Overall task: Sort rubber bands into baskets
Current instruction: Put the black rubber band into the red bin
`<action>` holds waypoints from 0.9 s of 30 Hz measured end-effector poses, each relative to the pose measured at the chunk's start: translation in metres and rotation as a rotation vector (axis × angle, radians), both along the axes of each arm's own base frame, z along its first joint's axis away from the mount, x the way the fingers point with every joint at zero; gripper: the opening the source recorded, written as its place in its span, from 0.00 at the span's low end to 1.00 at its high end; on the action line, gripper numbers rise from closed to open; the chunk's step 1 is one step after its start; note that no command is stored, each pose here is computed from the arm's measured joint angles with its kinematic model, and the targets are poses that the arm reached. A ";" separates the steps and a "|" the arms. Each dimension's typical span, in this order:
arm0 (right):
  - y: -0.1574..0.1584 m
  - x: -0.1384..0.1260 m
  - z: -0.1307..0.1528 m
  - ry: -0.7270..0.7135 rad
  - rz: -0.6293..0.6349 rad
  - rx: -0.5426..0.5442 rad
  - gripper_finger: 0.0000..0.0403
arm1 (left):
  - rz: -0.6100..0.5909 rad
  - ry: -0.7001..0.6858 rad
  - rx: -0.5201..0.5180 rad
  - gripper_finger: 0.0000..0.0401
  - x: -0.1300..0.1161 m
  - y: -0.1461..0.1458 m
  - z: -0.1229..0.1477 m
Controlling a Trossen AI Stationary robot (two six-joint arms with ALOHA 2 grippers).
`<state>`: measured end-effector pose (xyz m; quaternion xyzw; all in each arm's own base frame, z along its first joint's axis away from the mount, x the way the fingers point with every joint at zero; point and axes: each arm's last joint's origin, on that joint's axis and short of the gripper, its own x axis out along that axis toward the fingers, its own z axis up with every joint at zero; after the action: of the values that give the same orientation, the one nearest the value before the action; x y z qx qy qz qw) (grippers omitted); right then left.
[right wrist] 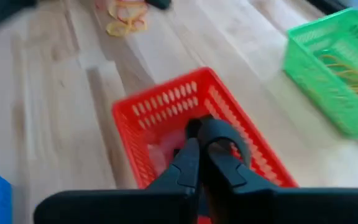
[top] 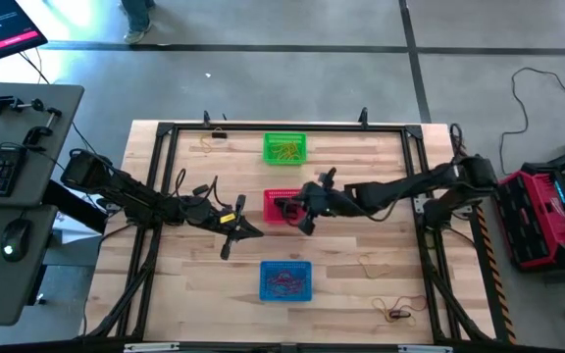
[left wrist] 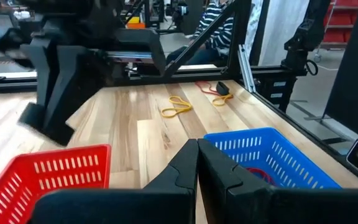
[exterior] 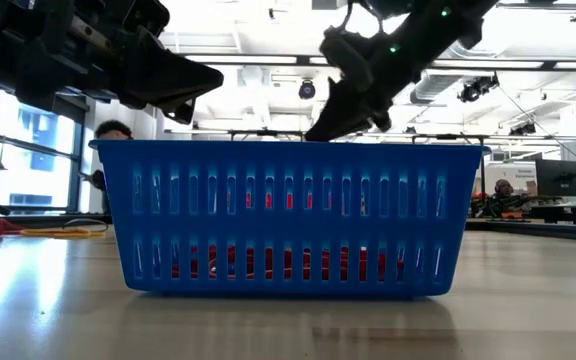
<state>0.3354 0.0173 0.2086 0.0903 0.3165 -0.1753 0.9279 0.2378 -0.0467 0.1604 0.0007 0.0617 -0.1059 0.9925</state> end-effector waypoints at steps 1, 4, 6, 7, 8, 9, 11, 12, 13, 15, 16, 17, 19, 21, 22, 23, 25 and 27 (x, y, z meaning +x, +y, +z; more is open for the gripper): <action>-0.001 0.002 -0.001 -0.013 -0.004 0.024 0.00 | -0.001 0.000 0.003 0.00 0.000 0.000 0.000; -0.005 0.006 -0.007 -0.025 -0.044 0.088 0.00 | 0.000 -0.001 0.011 0.00 0.000 0.000 0.000; -0.009 0.009 -0.017 -0.002 -0.076 0.109 0.00 | 0.000 -0.002 0.011 0.00 0.000 0.000 0.000; -0.011 0.010 -0.023 0.009 -0.085 0.115 0.00 | 0.000 -0.002 0.011 0.00 0.000 0.000 0.000; -0.012 0.012 -0.028 0.021 -0.087 0.123 0.00 | 0.000 -0.001 0.011 0.00 0.000 0.000 0.000; -0.014 0.014 -0.032 0.023 -0.094 0.133 0.00 | 0.000 -0.001 0.011 0.00 0.000 0.000 0.000; -0.017 0.017 -0.039 0.026 -0.105 0.152 0.00 | 0.000 -0.001 0.011 0.00 0.000 0.000 0.000; -0.019 0.018 -0.042 0.032 -0.113 0.156 0.00 | 0.000 -0.001 0.011 0.00 0.000 0.000 0.000; -0.021 0.018 -0.045 0.036 -0.125 0.163 0.00 | 0.000 -0.001 0.011 0.00 0.000 0.000 0.000; -0.024 0.019 -0.047 0.039 -0.140 0.167 0.00 | 0.000 0.000 0.011 0.00 0.000 0.000 0.000; -0.026 0.019 -0.047 0.038 -0.145 0.167 0.00 | 0.000 -0.001 0.011 0.00 0.000 0.000 0.000; -0.028 0.019 -0.046 0.035 -0.149 0.168 0.00 | 0.000 -0.001 0.012 0.00 0.000 0.000 0.000; -0.031 0.018 -0.047 0.042 -0.147 0.180 0.00 | 0.000 -0.001 0.012 0.00 0.000 0.000 0.000; -0.032 0.018 -0.047 0.051 -0.129 0.206 0.00 | 0.000 -0.001 0.012 0.00 0.000 0.000 0.000; -0.033 0.018 -0.048 0.054 -0.130 0.208 0.00 | 0.000 -0.003 0.011 0.00 0.000 0.000 0.000; -0.033 0.018 -0.048 0.058 -0.131 0.208 0.00 | 0.000 -0.006 0.010 0.00 0.000 0.000 0.000; -0.033 0.018 -0.050 0.067 -0.131 0.207 0.00 | 0.000 -0.009 0.009 0.00 0.000 0.000 0.001; -0.033 0.018 -0.051 0.069 -0.131 0.206 0.00 | 0.000 -0.007 0.006 0.00 0.000 0.000 0.001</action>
<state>0.3533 -0.0157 0.1575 0.1993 0.3581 -0.2051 0.8888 0.2379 -0.0464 0.1610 0.0041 0.0587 -0.1056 0.9927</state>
